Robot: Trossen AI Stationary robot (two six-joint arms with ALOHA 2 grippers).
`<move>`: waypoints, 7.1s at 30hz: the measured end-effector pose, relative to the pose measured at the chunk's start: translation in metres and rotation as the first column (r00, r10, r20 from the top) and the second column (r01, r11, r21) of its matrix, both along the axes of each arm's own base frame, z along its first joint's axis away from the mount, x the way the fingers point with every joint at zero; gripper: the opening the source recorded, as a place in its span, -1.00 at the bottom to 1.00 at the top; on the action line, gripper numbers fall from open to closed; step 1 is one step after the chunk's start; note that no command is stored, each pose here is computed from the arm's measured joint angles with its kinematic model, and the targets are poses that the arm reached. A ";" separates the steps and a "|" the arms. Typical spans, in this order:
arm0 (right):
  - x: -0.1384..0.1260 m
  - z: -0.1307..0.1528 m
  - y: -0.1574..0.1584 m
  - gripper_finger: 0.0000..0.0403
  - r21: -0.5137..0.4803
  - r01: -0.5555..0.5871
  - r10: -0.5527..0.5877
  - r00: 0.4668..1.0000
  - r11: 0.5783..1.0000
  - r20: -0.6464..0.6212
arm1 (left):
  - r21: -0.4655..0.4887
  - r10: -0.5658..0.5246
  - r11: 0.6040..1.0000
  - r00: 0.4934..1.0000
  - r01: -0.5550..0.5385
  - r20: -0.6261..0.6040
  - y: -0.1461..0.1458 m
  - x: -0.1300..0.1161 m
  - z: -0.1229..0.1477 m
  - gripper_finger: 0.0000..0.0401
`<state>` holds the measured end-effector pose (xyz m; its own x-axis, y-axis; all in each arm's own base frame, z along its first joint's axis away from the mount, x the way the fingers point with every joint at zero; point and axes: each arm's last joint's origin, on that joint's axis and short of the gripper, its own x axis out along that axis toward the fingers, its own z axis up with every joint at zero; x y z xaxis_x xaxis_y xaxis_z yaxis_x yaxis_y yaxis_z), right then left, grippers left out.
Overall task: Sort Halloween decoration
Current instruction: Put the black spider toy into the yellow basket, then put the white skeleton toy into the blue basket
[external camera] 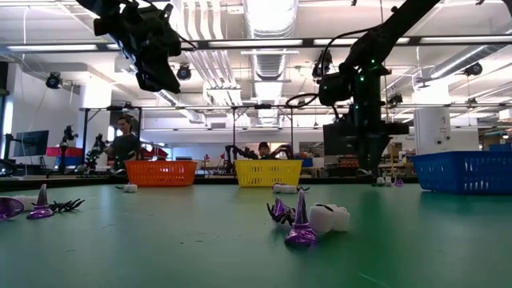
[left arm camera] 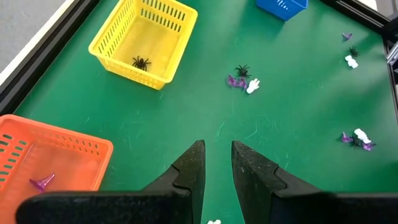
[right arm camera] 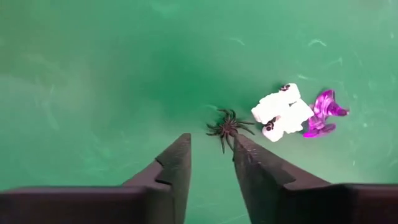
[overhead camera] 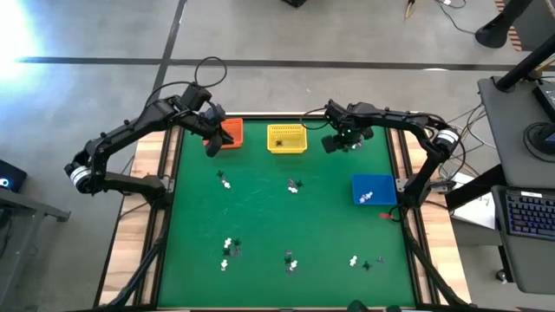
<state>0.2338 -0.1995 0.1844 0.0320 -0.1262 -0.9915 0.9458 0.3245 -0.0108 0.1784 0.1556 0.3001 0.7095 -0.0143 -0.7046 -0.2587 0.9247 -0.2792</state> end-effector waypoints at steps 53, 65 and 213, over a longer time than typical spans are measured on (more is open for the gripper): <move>-0.025 -0.044 0.000 -0.24 -0.018 0.327 -0.326 0.944 0.945 0.052 | -0.009 -0.022 1.000 0.999 0.022 -0.029 -0.002 -0.002 -0.002 -0.70; -0.026 -0.045 0.000 -0.67 -0.010 0.327 -0.325 0.944 0.945 0.059 | -0.008 -0.022 1.000 0.999 0.022 -0.028 -0.002 -0.002 -0.002 -0.70; 0.062 0.175 0.069 -0.46 -0.415 -0.475 0.608 0.739 0.776 0.290 | -0.327 0.135 0.873 0.825 -0.361 -0.548 -0.268 0.058 -0.125 -0.33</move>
